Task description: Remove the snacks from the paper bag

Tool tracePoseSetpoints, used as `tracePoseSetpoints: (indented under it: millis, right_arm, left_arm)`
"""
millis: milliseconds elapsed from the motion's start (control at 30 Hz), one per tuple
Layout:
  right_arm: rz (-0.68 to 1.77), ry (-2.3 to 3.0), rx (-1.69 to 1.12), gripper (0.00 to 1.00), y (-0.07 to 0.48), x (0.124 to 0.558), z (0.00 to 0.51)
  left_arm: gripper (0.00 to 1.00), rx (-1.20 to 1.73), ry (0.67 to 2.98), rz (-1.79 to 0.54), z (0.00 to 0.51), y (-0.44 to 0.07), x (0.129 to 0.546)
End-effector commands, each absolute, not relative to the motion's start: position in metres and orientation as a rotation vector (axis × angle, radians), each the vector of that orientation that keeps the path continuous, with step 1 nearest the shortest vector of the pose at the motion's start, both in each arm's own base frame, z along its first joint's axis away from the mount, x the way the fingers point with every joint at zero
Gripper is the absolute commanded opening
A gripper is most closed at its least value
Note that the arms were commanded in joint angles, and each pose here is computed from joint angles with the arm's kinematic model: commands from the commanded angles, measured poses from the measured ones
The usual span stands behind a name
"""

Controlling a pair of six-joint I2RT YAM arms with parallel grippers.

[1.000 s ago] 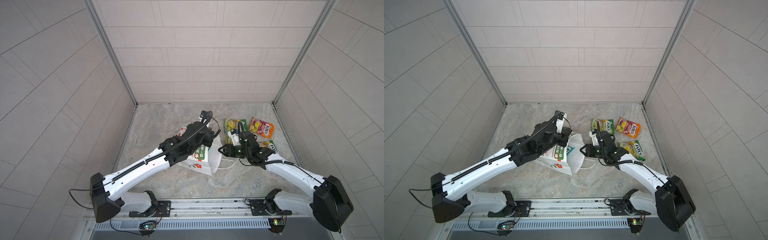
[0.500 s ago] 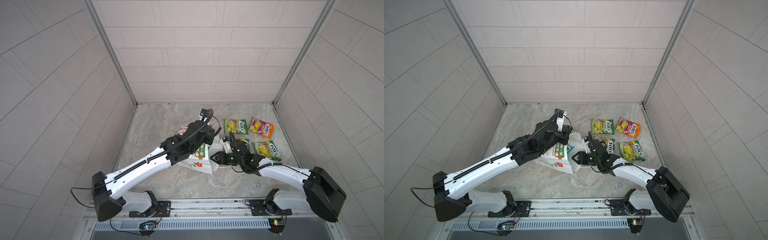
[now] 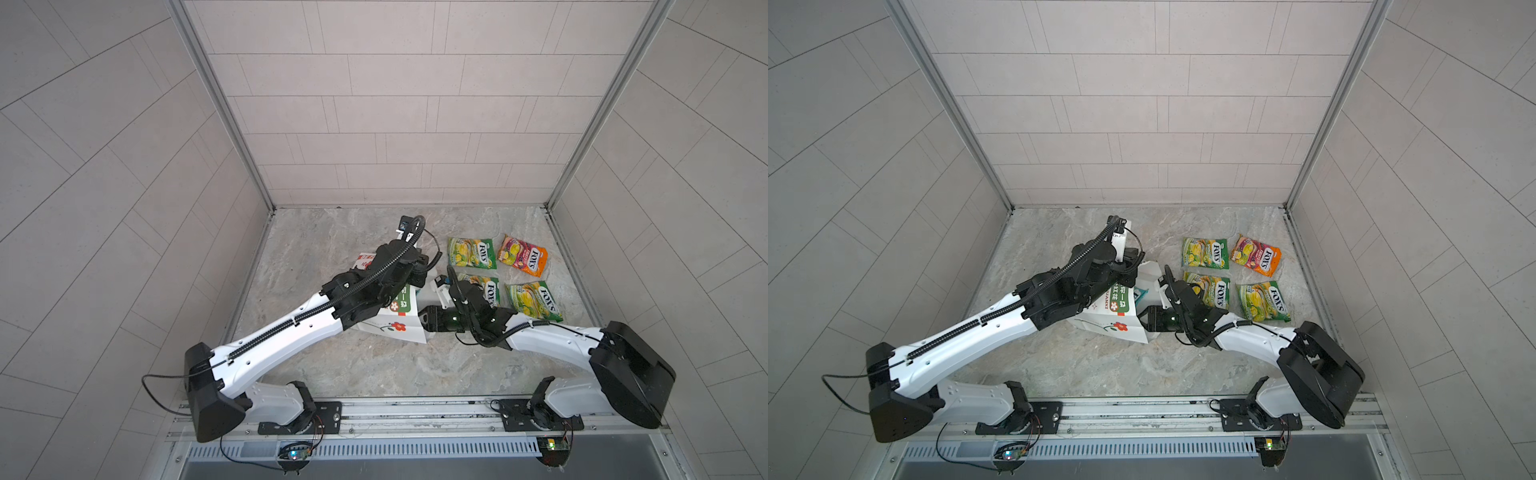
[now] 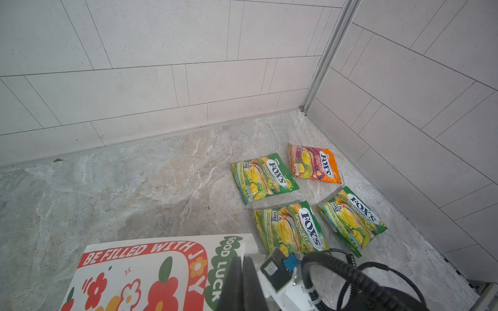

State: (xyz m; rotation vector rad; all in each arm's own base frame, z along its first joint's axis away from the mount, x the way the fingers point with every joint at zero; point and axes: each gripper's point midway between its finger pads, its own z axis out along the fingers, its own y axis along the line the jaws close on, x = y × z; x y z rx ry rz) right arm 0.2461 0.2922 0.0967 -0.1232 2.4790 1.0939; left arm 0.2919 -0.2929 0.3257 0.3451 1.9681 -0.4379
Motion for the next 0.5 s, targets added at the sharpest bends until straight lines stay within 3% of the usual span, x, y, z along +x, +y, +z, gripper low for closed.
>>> tracePoseSetpoints:
  millis: [0, 100, 467]
  right_arm:
    - [1.101, 2.434, -0.079, 0.6, 0.301, 0.261, 0.104]
    - [1.151, 2.405, -0.041, 0.64, 0.311, 0.27, 0.105]
    - [1.218, 2.309, 0.157, 0.65, 0.333, 0.306, 0.097]
  left_arm:
    - [0.0, 0.318, 1.911, -0.503, 0.352, -0.299, 0.292]
    - [0.0, 0.319, 1.912, -0.519, 0.353, -0.3, 0.291]
    - [0.0, 0.329, 1.917, -0.546, 0.352, -0.303, 0.289]
